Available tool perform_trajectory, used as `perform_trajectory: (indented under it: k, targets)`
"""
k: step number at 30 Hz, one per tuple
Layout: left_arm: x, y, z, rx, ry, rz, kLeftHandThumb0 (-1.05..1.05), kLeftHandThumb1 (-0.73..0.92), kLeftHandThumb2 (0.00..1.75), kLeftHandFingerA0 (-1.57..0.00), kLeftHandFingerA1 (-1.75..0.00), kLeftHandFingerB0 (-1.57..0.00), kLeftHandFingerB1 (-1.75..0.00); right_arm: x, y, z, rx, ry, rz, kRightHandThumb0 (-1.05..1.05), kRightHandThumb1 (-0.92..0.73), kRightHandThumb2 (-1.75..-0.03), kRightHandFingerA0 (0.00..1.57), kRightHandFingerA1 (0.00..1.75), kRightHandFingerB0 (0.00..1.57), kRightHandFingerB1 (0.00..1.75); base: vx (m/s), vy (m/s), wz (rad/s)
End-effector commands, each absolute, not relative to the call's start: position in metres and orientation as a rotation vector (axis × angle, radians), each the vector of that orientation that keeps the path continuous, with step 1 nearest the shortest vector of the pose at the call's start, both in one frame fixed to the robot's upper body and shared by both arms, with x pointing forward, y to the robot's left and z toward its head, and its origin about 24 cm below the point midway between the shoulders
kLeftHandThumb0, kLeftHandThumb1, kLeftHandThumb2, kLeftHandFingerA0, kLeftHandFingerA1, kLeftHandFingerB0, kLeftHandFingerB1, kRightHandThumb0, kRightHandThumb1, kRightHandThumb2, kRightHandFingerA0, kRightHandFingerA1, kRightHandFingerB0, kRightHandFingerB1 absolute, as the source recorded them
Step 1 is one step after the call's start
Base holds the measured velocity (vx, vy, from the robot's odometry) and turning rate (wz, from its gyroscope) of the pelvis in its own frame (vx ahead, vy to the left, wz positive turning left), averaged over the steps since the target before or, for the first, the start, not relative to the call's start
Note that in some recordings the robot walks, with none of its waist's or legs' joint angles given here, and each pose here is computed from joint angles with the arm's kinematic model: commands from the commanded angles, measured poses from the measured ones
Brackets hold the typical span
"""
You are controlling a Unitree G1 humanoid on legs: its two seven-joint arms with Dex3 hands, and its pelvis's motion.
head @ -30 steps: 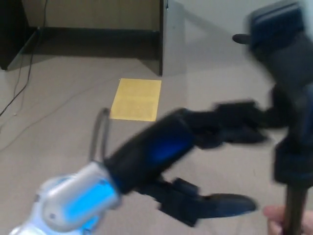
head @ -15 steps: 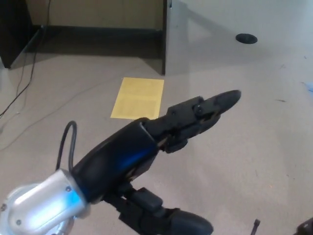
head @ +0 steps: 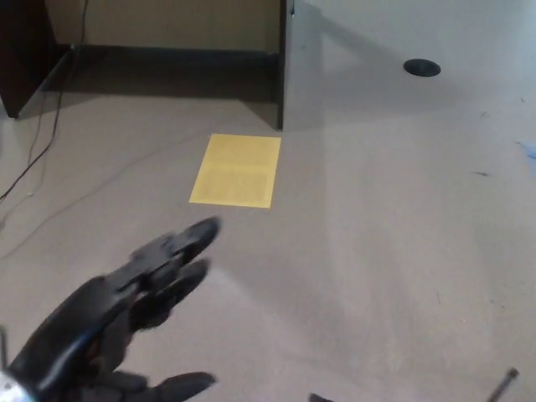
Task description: There is a tripod standing in front of the robot and the robot extends its left arm to grab it. It lifts the tripod and passes it to a person.
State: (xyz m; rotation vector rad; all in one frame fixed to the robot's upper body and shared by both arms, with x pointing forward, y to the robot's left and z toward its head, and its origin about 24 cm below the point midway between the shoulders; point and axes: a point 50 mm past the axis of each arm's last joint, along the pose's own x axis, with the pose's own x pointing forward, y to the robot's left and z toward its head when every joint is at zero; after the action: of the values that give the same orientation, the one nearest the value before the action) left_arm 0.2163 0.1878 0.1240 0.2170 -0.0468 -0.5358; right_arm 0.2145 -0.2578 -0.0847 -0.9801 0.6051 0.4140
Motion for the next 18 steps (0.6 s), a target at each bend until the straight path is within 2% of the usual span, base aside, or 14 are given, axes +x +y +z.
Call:
perform_trajectory:
  k: [1, 3, 4, 5, 7, 8, 9, 10, 12, 14, 15, 16, 17, 18]
  targets:
    - [0.193, 0.258, 0.047, 0.276, 0.117, -0.27, -0.71, 0.38, 0.62, 0.0, 0.0, 0.0, 0.0, 0.198, -0.276, -0.088, -0.957, 0.66, 0.374, -0.4, -0.72, -0.61, 0.66, 0.44, 0.45, 0.36, 0.0, 0.0, 0.0]
    - [0.186, 0.271, 0.027, 0.286, 0.183, -0.216, -0.67, 0.36, 0.61, 0.0, 0.0, 0.0, 0.0, 0.195, -0.276, -0.089, -0.953, 0.662, 0.376, -0.39, -0.72, -0.61, 0.65, 0.43, 0.45, 0.36, 0.0, 0.0, 0.0]
    - [0.177, 0.285, 0.004, 0.255, 0.276, -0.14, -0.66, 0.38, 0.53, 0.0, 0.0, 0.0, 0.0, 0.194, -0.277, -0.09, -0.96, 0.665, 0.374, -0.39, -0.71, -0.62, 0.67, 0.43, 0.46, 0.36, 0.0, 0.0, 0.0]
    - [0.173, 0.291, -0.006, 0.243, 0.317, -0.103, -0.61, 0.4, 0.76, 0.0, -0.05, 0.0, 0.0, 0.193, -0.277, -0.09, -0.963, 0.666, 0.374, -0.4, -0.71, -0.62, 0.67, 0.43, 0.46, 0.36, 0.0, 0.0, 0.0]
    - [0.166, 0.299, -0.018, 0.272, 0.366, -0.056, -0.64, 0.41, 0.76, 0.0, -0.04, 0.0, 0.0, 0.19, -0.277, -0.092, -0.963, 0.668, 0.374, -0.39, -0.71, -0.62, 0.68, 0.44, 0.46, 0.36, 0.0, 0.0, 0.0]
    - [0.162, 0.302, -0.023, 0.288, 0.387, -0.04, -0.62, 0.4, 0.54, 0.0, 0.0, 0.0, 0.0, 0.189, -0.276, -0.093, -0.965, 0.674, 0.376, -0.39, -0.73, -0.61, 0.67, 0.44, 0.46, 0.36, 0.0, 0.0, 0.0]
    - [0.159, 0.307, -0.029, 0.303, 0.422, -0.012, -0.63, 0.4, 0.75, 0.0, -0.06, 0.0, 0.0, 0.188, -0.276, -0.093, -0.964, 0.678, 0.379, -0.39, -0.72, -0.61, 0.66, 0.43, 0.46, 0.36, 0.0, 0.0, 0.0]
    - [0.155, 0.313, -0.037, 0.316, 0.462, 0.03, -0.63, 0.39, 0.75, 0.0, -0.11, 0.0, 0.0, 0.186, -0.276, -0.094, -0.957, 0.681, 0.38, -0.39, -0.72, -0.61, 0.64, 0.42, 0.46, 0.35, 0.0, 0.0, 0.0]
    - [0.149, 0.321, -0.051, 0.327, 0.558, 0.096, -0.65, 0.38, 0.79, 0.0, -0.21, 0.0, -0.12, 0.184, -0.276, -0.095, -0.947, 0.683, 0.377, -0.39, -0.71, -0.61, 0.65, 0.43, 0.45, 0.35, 0.0, 0.0, 0.0]
    - [0.147, 0.327, -0.059, 0.369, 0.636, 0.142, -0.7, 0.42, 0.82, 0.0, -0.2, 0.0, -0.11, 0.183, -0.276, -0.095, -0.939, 0.678, 0.368, -0.39, -0.71, -0.61, 0.66, 0.43, 0.45, 0.35, 0.0, 0.0, 0.0]
    - [0.147, 0.328, -0.061, 0.377, 0.655, 0.153, -0.71, 0.44, 0.83, -0.01, -0.29, 0.0, -0.11, 0.183, -0.277, -0.095, -0.936, 0.677, 0.361, -0.38, -0.71, -0.61, 0.65, 0.42, 0.45, 0.35, 0.0, 0.0, 0.0]
    - [0.147, 0.329, -0.062, 0.379, 0.661, 0.161, -0.71, 0.44, 0.83, -0.01, -0.29, 0.0, -0.11, 0.183, -0.278, -0.095, -0.933, 0.679, 0.355, -0.38, -0.71, -0.61, 0.65, 0.42, 0.45, 0.35, 0.0, 0.0, 0.0]
    - [0.148, 0.328, -0.062, 0.365, 0.651, 0.167, -0.7, 0.57, 0.58, -0.06, -0.3, 0.0, -0.15, 0.183, -0.279, -0.094, -0.935, 0.68, 0.355, -0.38, -0.71, -0.61, 0.65, 0.42, 0.44, 0.35, 0.0, 0.0, 0.0]
    - [0.149, 0.329, -0.062, 0.374, 0.654, 0.167, -0.79, 0.49, 0.84, -0.07, -0.43, -0.09, -0.09, 0.183, -0.279, -0.094, -0.934, 0.677, 0.356, -0.38, -0.72, -0.6, 0.65, 0.42, 0.44, 0.34, 0.0, 0.0, 0.0]
